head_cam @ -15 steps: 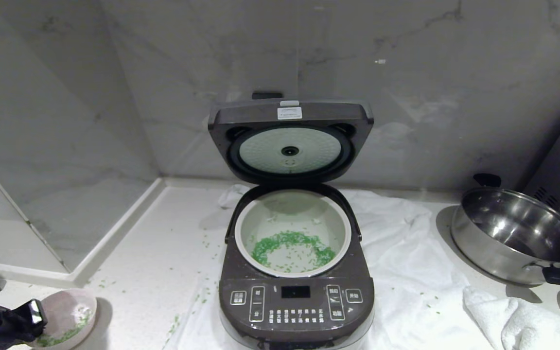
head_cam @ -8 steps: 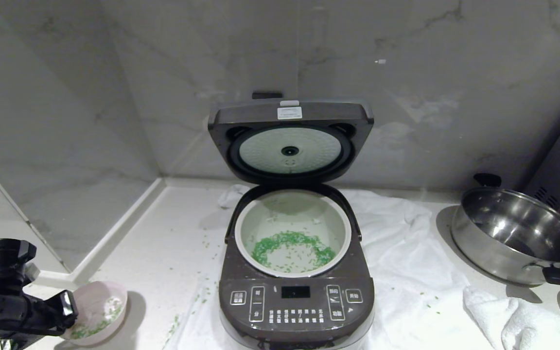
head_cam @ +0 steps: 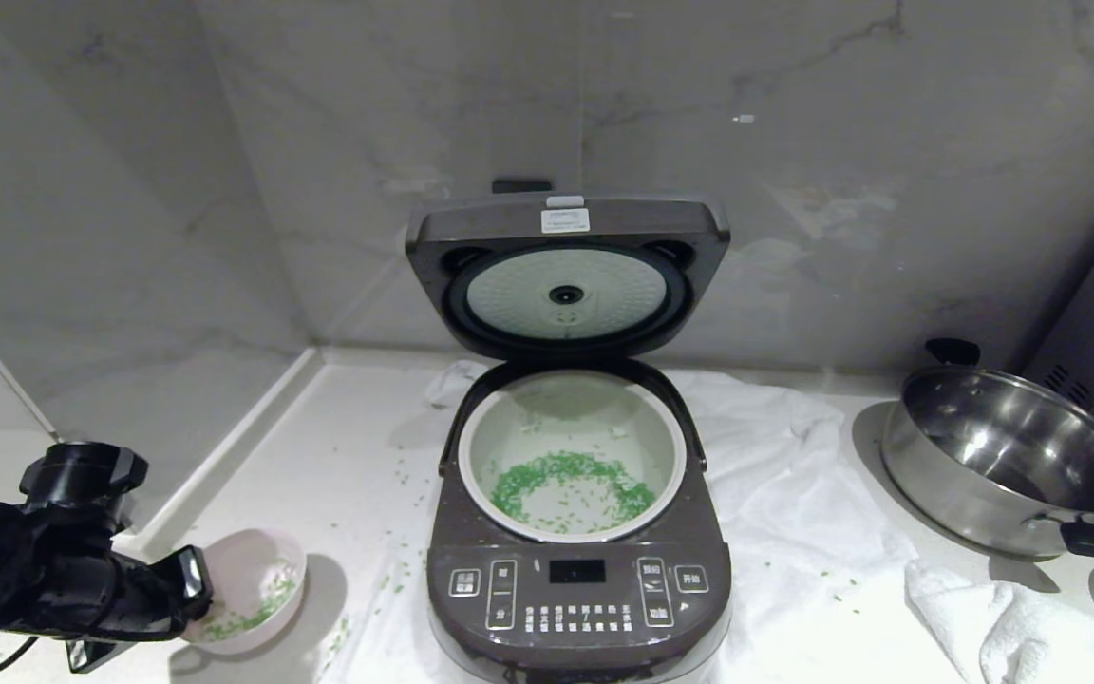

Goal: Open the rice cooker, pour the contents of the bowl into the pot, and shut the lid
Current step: Pour the water from the bowl into the rice cooker

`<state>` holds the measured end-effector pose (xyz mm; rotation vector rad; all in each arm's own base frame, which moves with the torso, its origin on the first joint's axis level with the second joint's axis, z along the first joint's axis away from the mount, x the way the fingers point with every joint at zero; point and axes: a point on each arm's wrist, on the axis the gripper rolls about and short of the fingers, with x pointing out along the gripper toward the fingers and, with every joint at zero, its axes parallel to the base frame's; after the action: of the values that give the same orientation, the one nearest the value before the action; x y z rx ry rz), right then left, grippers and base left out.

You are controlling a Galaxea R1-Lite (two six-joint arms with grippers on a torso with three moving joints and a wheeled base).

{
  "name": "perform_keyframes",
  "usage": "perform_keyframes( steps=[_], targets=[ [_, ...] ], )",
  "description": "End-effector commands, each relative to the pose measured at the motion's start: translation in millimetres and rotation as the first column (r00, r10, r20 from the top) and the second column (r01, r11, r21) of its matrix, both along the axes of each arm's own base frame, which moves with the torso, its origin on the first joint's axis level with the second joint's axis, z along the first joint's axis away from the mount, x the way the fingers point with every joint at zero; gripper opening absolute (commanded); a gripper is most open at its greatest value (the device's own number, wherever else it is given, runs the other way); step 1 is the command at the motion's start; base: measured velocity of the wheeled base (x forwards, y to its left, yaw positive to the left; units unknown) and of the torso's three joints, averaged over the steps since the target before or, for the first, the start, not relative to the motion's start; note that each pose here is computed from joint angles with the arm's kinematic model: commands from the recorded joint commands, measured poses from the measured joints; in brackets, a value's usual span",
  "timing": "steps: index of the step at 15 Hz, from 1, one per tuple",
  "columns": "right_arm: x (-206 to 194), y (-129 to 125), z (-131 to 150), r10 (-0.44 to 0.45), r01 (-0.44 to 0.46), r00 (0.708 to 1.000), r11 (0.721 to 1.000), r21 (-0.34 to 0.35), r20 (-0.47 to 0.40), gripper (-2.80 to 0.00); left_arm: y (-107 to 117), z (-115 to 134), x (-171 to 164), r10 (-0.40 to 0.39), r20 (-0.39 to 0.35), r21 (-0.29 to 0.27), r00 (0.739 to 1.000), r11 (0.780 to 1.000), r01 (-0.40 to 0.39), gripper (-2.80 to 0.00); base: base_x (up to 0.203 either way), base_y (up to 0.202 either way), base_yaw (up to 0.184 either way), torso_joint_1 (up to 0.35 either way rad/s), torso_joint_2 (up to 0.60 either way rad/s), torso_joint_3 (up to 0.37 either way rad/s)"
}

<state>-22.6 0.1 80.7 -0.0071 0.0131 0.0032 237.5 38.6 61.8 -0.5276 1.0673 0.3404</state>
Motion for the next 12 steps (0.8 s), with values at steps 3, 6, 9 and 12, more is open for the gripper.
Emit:
perform_keyframes(
  steps=[3,6,9,12],
  targets=[
    [14.5,0.4,53.0,0.038,-0.029,0.997,0.989,0.147,-0.06,-2.8,-9.5,6.9,5.1,-0.018,0.01,-0.011,1.0,1.0,0.018,-2.8,0.0,0.0,0.0,0.0,0.0,0.0],
    [40.0,2.4,91.0,0.12,-0.089,0.985,0.968,0.234,-0.124,-2.8,-16.7,20.1,11.3,-0.027,0.028,-0.02,0.999,0.999,0.028,-2.8,0.0,0.0,0.0,0.0,0.0,0.0],
    [78.2,7.6,124.4,0.194,-0.125,0.961,0.941,0.313,-0.199,-2.8,-26.8,35.1,20.4,-0.04,0.036,-0.034,0.999,0.999,0.041,-2.8,0.0,0.0,0.0,0.0,0.0,0.0],
    [127.8,15.5,143.7,0.311,-0.169,0.905,0.89,0.423,-0.291,-2.8,-31.6,45.7,28.5,-0.043,0.05,-0.035,0.998,0.998,0.045,-2.8,0.0,0.0,0.0,0.0,0.0,0.0]
  ],
)
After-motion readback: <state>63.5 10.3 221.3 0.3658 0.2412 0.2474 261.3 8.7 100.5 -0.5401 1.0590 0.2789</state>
